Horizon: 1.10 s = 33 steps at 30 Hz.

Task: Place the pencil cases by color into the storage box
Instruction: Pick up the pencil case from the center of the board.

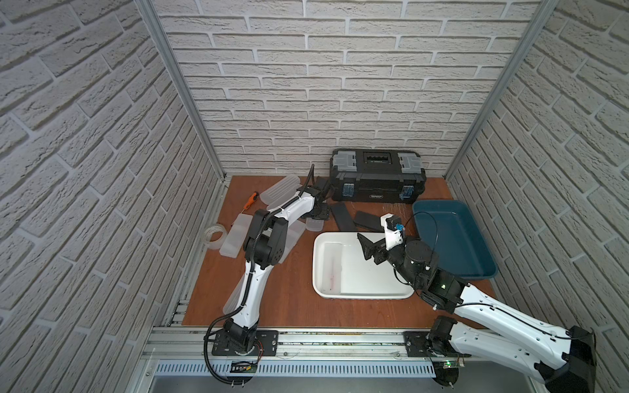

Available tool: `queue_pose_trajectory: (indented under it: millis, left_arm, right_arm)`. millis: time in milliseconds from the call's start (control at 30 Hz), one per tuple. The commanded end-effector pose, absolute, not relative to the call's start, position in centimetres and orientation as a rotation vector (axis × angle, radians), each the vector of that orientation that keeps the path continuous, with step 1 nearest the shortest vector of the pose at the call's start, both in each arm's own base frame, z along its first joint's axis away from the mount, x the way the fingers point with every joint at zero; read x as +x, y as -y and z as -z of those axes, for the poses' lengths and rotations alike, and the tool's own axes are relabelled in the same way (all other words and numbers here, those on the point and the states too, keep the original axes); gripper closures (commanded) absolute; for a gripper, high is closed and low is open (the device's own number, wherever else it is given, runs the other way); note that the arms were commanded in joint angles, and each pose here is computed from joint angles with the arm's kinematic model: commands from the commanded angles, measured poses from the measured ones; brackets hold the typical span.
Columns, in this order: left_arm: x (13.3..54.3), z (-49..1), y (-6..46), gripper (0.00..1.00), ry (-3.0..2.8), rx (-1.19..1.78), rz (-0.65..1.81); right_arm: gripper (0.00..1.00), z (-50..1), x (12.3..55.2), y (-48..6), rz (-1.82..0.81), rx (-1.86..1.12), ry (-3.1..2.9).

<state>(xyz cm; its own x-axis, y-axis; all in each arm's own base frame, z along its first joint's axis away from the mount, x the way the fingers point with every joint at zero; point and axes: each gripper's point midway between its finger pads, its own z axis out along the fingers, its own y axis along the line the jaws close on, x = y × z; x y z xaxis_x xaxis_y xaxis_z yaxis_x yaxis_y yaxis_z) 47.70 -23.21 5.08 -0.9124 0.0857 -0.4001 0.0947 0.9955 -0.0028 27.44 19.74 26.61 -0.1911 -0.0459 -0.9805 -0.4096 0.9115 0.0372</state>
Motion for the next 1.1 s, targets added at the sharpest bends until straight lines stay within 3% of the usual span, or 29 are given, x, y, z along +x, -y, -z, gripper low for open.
queue_pose_trajectory:
  millis: [0, 700, 1067]
  left_arm:
    - [47.7, -8.4, 23.1, 0.28, -2.677, 0.139, 0.033]
    - [45.9, -12.9, 21.9, 0.3, -2.623, 0.117, 0.064]
    - [43.0, -15.9, 23.3, 0.31, -2.588, 0.049, 0.187]
  right_arm:
    - [0.08, -27.1, 27.5, -19.9, -0.354, -0.327, -1.729]
    - [0.08, -26.2, 28.0, -20.0, -0.328, -0.325, -1.764]
    - [0.08, -26.8, 27.9, -19.0, -0.324, -0.26, -1.767]
